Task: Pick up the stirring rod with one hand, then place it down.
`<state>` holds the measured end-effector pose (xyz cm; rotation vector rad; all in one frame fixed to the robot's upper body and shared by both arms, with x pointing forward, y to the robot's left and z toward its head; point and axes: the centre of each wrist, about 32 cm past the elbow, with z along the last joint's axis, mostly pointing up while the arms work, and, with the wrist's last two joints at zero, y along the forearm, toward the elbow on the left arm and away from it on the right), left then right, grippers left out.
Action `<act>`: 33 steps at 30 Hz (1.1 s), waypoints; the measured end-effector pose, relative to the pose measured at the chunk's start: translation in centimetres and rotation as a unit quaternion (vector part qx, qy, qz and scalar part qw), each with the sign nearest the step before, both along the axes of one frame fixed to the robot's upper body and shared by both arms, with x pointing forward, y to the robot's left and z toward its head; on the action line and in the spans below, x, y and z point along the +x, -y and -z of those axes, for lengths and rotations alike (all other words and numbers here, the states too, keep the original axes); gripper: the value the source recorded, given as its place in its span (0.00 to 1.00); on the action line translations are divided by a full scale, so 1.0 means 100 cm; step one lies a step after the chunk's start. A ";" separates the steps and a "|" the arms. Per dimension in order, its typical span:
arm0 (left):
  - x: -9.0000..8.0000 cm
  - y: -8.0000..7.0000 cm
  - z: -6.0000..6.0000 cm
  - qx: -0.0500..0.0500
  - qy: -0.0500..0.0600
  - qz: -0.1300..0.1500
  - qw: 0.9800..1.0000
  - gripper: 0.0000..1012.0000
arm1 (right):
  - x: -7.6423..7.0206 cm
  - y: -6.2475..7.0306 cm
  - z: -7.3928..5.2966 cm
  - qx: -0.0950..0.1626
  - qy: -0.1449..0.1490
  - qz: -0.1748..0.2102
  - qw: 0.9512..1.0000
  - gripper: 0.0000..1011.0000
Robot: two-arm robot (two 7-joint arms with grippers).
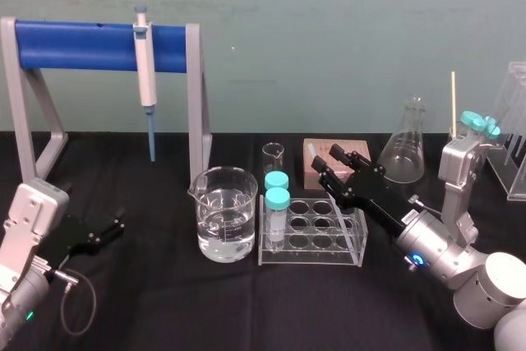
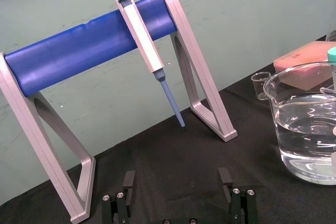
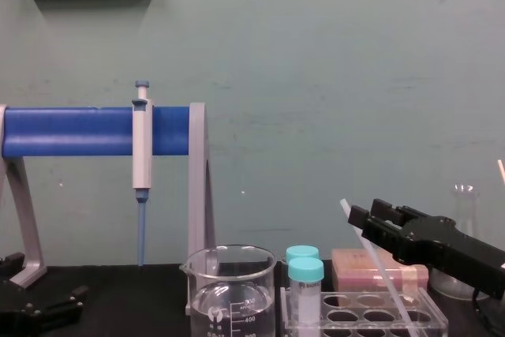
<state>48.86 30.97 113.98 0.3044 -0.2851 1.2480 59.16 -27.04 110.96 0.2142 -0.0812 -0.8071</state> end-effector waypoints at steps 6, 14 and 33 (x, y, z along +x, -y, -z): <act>0.000 0.000 0.000 0.000 0.000 0.000 1.000 0.99 | 0.000 0.000 0.000 0.000 0.000 0.000 1.000 0.64; 0.000 0.000 0.000 0.000 0.000 0.000 1.000 0.99 | 0.000 0.000 0.000 0.000 0.001 0.000 1.000 0.88; 0.000 0.000 0.000 0.000 0.000 0.000 1.000 0.99 | -0.001 0.006 -0.016 0.002 0.038 0.033 0.999 0.99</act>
